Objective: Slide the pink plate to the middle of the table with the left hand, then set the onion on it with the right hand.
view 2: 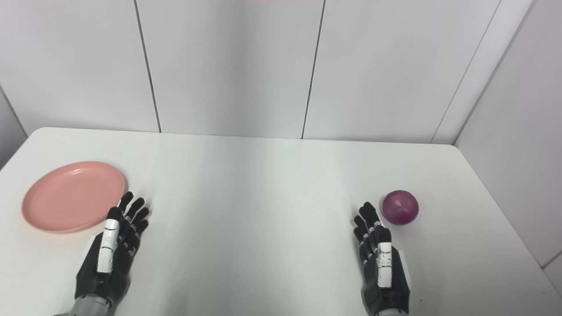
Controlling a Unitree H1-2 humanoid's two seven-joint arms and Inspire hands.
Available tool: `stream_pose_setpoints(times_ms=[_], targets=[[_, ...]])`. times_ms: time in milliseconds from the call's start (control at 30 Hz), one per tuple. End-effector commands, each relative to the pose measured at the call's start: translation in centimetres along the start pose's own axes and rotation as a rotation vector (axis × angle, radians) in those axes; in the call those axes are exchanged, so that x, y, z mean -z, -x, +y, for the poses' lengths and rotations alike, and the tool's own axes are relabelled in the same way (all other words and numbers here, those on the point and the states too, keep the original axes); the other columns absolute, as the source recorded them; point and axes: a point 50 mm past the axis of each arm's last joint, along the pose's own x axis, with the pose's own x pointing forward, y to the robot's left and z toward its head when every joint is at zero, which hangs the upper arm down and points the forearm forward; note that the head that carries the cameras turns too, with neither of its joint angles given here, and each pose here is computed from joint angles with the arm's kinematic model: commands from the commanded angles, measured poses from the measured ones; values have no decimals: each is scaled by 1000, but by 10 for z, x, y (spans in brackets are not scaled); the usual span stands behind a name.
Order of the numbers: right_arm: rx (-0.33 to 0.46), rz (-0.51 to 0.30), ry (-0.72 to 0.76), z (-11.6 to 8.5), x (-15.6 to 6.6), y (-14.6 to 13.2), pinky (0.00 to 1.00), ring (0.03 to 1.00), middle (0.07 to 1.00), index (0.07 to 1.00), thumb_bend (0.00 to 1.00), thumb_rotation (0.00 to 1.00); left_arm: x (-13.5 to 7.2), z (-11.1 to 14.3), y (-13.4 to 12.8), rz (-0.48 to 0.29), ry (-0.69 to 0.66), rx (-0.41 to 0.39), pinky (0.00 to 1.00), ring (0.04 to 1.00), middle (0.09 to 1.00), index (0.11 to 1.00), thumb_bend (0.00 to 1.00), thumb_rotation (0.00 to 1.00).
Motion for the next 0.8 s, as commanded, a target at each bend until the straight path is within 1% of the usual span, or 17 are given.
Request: stream_pose_setpoints(times_ms=[0,767], targets=[[45,116,3,-14,28,15,987,963,953,942,908,901,26,4,35,99,37,-57,1000,974,974,986,687,895],[43,120,3,-16,28,15,985,962,955,947,922,896,27,4,34,100,39,-54,1000,970,972,986,697,876]])
